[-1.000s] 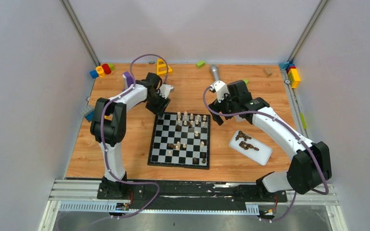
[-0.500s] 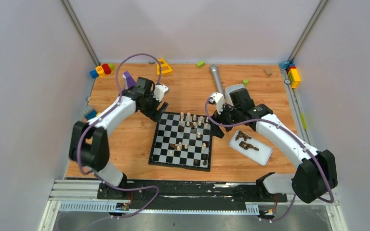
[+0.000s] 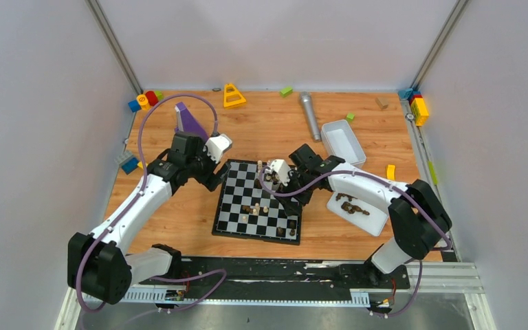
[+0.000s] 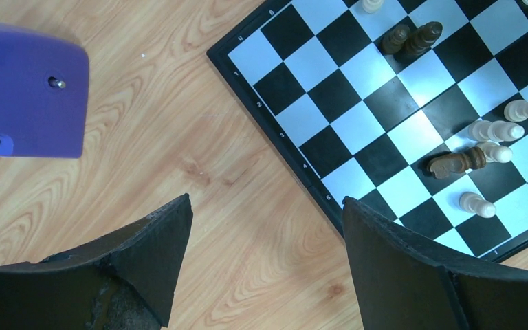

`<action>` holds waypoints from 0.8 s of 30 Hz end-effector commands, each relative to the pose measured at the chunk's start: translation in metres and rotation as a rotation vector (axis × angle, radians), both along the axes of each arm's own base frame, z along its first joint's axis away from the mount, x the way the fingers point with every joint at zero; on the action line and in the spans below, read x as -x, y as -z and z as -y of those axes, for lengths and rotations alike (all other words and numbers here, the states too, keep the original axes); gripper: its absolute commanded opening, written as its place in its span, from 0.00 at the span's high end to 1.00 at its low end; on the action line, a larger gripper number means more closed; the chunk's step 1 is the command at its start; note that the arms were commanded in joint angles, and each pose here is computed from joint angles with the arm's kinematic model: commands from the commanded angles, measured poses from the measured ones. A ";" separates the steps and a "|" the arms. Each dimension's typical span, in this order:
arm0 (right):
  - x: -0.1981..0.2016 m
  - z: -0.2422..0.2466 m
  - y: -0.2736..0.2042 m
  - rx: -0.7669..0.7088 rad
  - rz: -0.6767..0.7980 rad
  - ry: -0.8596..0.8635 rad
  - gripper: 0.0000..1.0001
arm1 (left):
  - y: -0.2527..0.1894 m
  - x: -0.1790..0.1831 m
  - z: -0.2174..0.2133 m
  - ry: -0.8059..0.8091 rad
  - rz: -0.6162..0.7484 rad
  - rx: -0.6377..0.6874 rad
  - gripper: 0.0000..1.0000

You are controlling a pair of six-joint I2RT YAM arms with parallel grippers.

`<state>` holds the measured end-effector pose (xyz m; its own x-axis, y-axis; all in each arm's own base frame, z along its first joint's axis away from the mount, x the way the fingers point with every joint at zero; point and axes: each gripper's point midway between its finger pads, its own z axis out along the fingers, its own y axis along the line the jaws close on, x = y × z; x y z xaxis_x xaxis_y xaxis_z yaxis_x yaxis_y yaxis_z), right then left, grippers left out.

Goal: Set up the chess pieces on the board
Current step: Pick up the chess piece from the chessboard.

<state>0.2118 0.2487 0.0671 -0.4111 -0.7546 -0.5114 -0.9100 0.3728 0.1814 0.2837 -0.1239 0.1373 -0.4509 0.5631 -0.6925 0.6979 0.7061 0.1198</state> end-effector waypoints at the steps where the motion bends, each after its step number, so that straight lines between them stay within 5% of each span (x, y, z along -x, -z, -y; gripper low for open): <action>1: -0.021 -0.005 0.002 0.028 0.069 0.044 0.30 | -0.017 -0.011 0.002 0.003 0.078 0.008 0.12; 8: -0.018 -0.011 0.013 0.029 0.035 0.040 0.49 | -0.018 -0.013 0.000 -0.006 0.090 -0.001 0.12; 17: -0.016 -0.024 -0.001 0.023 0.009 -0.002 0.95 | -0.033 -0.020 -0.012 -0.076 0.160 -0.017 0.12; 24: -0.052 -0.050 -0.065 -0.037 0.121 -0.008 1.00 | -0.063 -0.034 -0.049 -0.256 0.207 0.065 0.10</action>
<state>0.2383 0.2747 0.0846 -0.4035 -0.7656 -0.5010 -0.9112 0.3861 0.1438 0.2995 -0.0978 0.1604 -0.4424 0.5184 -0.7318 0.5861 0.7848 0.2016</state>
